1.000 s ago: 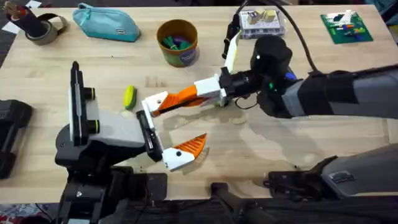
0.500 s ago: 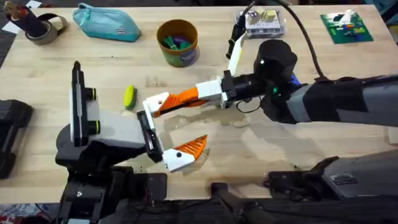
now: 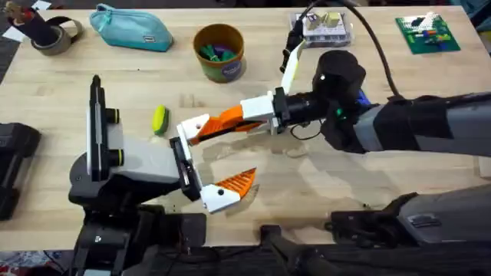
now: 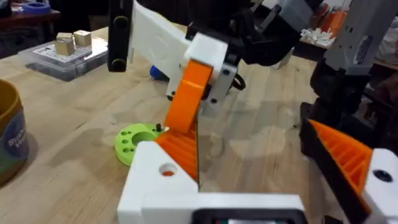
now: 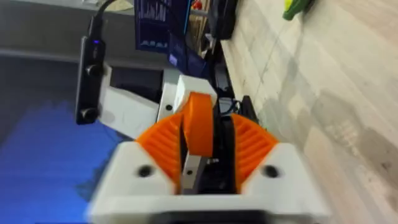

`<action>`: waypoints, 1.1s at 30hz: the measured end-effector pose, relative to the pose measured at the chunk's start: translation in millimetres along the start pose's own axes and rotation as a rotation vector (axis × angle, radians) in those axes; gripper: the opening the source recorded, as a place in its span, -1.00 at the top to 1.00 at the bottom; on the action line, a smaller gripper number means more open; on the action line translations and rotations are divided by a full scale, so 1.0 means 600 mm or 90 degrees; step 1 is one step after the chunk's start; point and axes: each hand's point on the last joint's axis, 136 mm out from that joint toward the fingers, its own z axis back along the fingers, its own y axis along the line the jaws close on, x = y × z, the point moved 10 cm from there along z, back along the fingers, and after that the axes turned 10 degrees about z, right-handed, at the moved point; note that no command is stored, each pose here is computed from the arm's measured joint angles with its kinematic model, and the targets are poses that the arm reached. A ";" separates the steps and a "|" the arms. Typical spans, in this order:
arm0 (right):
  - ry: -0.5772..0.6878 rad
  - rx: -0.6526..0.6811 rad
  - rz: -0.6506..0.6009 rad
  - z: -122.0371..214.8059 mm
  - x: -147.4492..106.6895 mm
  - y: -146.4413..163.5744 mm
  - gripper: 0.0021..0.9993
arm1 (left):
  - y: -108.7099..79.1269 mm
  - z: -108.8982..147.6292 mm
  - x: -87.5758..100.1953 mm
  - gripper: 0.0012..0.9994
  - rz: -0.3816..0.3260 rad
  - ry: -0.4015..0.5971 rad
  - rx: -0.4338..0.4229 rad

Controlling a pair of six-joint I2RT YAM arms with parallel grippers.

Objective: Pick up the gripper from the table and insert it into the empty holder that is missing its gripper. Then pick up a screw, insert it into the mounting hole, and use the screwdriver to tighten it. Finally, clean up the table by picking up the vegetable and placing it into the bucket.

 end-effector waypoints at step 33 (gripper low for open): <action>-0.125 -0.172 0.142 0.153 0.075 0.106 -0.99 | -0.002 0.000 -0.001 -0.98 -0.001 0.003 -0.008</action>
